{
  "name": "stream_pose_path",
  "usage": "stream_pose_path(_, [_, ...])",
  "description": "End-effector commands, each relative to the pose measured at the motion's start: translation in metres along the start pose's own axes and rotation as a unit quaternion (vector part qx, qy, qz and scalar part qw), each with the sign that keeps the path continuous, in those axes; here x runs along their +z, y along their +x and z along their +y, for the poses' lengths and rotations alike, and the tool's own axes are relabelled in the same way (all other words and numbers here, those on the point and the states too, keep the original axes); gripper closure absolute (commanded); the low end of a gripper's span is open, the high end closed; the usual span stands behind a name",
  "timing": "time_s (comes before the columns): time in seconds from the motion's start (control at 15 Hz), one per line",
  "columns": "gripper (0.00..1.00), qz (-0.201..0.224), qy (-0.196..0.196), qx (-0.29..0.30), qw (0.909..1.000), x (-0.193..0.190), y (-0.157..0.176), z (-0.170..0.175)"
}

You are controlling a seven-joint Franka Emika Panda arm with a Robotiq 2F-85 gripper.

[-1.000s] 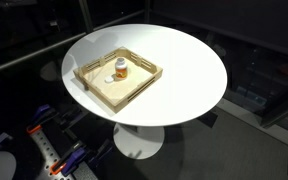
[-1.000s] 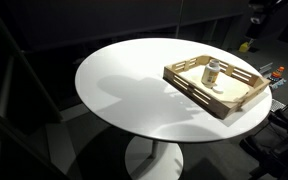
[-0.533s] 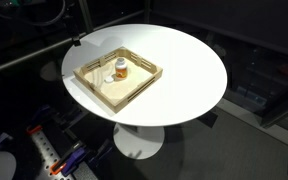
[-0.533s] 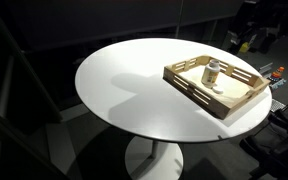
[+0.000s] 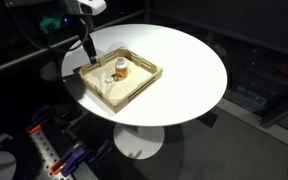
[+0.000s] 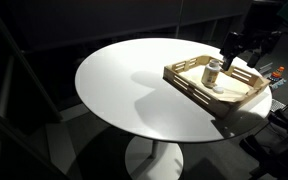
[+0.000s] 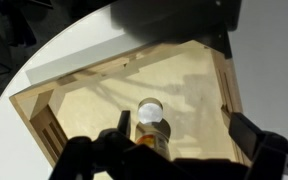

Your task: Place the lid on the white bottle

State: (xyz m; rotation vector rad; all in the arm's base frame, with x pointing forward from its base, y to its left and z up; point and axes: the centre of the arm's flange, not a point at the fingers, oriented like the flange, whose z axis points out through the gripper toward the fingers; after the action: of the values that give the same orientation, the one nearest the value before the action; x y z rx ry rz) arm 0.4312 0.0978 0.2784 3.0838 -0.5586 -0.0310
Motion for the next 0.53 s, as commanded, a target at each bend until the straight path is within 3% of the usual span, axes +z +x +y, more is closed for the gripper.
stream_pose_path(0.0, [0.0, -0.003, -0.004, 0.01, 0.9999, 0.032, 0.023, 0.007])
stream_pose_path(0.47, [0.0, -0.024, -0.003, -0.007, 0.9997, 0.058, 0.046, 0.009])
